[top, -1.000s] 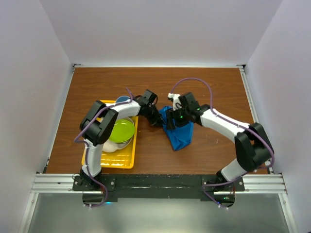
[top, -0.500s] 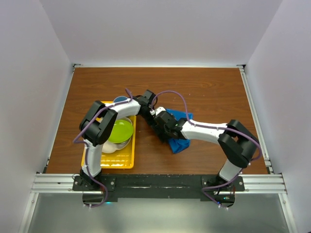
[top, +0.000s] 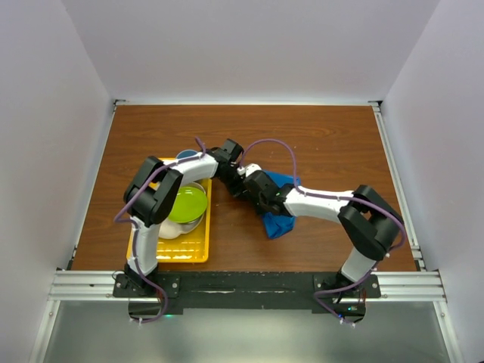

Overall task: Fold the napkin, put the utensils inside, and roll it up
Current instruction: Roll the napkin with the utensil

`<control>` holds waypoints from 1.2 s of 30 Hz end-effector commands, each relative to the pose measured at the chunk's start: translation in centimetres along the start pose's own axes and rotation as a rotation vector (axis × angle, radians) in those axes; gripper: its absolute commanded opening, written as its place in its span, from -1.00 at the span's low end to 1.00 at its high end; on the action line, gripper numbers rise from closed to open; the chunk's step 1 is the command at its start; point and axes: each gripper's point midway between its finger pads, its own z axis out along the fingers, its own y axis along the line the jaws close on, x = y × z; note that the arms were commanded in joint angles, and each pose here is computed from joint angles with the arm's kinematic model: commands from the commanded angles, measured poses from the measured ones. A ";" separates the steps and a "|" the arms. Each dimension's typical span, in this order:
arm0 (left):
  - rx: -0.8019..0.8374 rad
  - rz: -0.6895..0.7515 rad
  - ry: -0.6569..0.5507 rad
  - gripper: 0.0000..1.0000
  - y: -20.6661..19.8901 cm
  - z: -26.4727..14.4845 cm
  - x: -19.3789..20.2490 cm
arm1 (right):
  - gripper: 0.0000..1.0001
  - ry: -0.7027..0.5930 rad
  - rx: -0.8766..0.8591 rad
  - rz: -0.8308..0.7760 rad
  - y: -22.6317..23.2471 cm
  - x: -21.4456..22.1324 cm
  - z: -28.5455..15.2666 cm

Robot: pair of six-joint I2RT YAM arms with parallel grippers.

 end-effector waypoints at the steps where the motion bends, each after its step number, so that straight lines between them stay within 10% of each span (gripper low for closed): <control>1: 0.106 0.223 -0.035 -0.83 -2.8 -0.8 -1.2 | -1.00 0.017 -0.185 0.193 -0.7 0.6 0.7; 5: 0.198 0.413 -0.152 -0.22 -5.9 -3.1 -2.6 | -1.00 0.029 -0.415 0.310 -0.6 0.9 0.6; 9: 0.260 0.511 -0.224 -0.13 -7.9 -5.1 -3.1 | -1.00 0.083 -0.608 0.427 -0.9 0.9 1.0; 20: 0.323 0.605 -0.350 -0.27 -8.6 -7.5 -3.4 | -1.00 0.283 -0.872 0.700 -1.7 2.5 2.0; 36: 0.435 0.612 -0.284 -0.56 -7.8 -2.8 -2.3 | -1.00 0.478 -0.472 0.743 -6.3 8.4 4.8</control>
